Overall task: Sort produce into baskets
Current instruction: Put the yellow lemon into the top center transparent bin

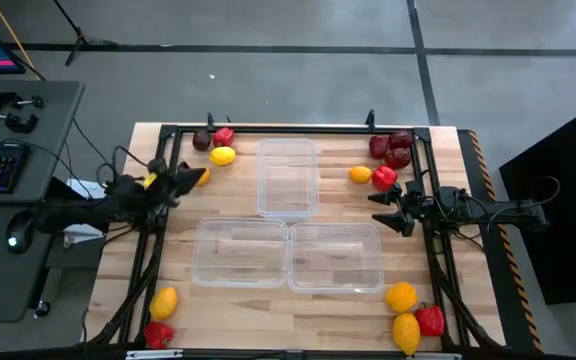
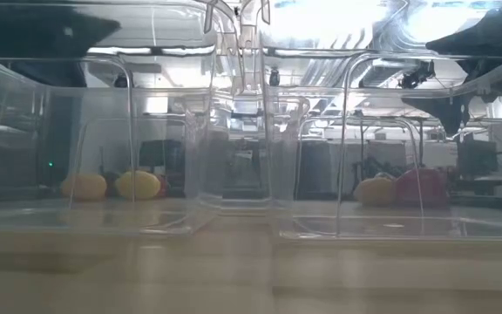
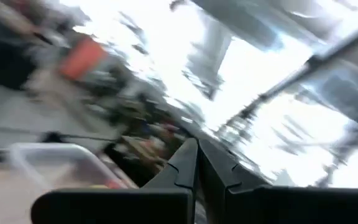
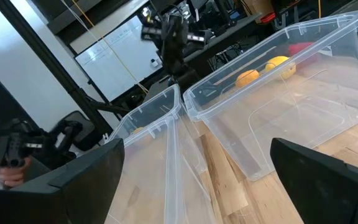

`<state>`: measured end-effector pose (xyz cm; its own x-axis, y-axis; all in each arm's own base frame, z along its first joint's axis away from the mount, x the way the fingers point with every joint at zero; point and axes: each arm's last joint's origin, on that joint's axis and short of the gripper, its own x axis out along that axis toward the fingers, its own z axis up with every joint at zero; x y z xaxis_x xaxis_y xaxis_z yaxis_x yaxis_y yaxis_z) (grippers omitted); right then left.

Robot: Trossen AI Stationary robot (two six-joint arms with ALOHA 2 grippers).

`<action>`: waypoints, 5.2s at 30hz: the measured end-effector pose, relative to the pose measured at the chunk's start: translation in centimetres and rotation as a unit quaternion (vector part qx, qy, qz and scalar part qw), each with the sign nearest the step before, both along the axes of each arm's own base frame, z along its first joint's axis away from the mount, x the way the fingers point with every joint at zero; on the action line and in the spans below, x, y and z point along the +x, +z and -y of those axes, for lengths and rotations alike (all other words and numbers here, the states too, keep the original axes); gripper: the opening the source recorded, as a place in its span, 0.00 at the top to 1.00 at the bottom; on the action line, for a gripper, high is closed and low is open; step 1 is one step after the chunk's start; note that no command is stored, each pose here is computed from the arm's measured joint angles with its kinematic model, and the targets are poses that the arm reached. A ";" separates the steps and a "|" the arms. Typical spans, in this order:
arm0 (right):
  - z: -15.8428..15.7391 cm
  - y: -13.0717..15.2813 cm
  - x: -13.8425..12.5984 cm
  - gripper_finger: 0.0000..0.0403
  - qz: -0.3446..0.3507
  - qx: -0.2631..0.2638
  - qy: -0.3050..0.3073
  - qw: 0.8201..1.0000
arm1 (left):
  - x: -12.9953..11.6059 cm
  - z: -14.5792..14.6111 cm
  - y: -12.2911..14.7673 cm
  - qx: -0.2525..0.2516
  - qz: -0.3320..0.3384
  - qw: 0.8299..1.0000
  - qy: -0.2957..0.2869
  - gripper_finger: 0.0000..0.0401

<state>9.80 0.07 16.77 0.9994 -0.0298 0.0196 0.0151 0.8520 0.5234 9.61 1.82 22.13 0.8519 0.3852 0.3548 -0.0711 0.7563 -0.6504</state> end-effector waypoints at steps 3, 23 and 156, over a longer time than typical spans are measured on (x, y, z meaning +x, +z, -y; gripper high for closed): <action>0.0 0.0 0.0 0.03 0.000 0.000 0.000 1.000 | 1.5 -0.3 2.9 0.007 -0.065 0.997 0.030 1.00; 0.0 0.0 0.0 0.03 0.000 0.000 0.000 1.000 | 5.4 -7.6 3.2 -0.276 -0.690 0.658 0.120 0.99; 3.1 8.2 1.5 0.03 0.146 0.168 -0.264 0.938 | 8.8 -6.7 17.4 0.109 -0.348 0.930 0.048 0.11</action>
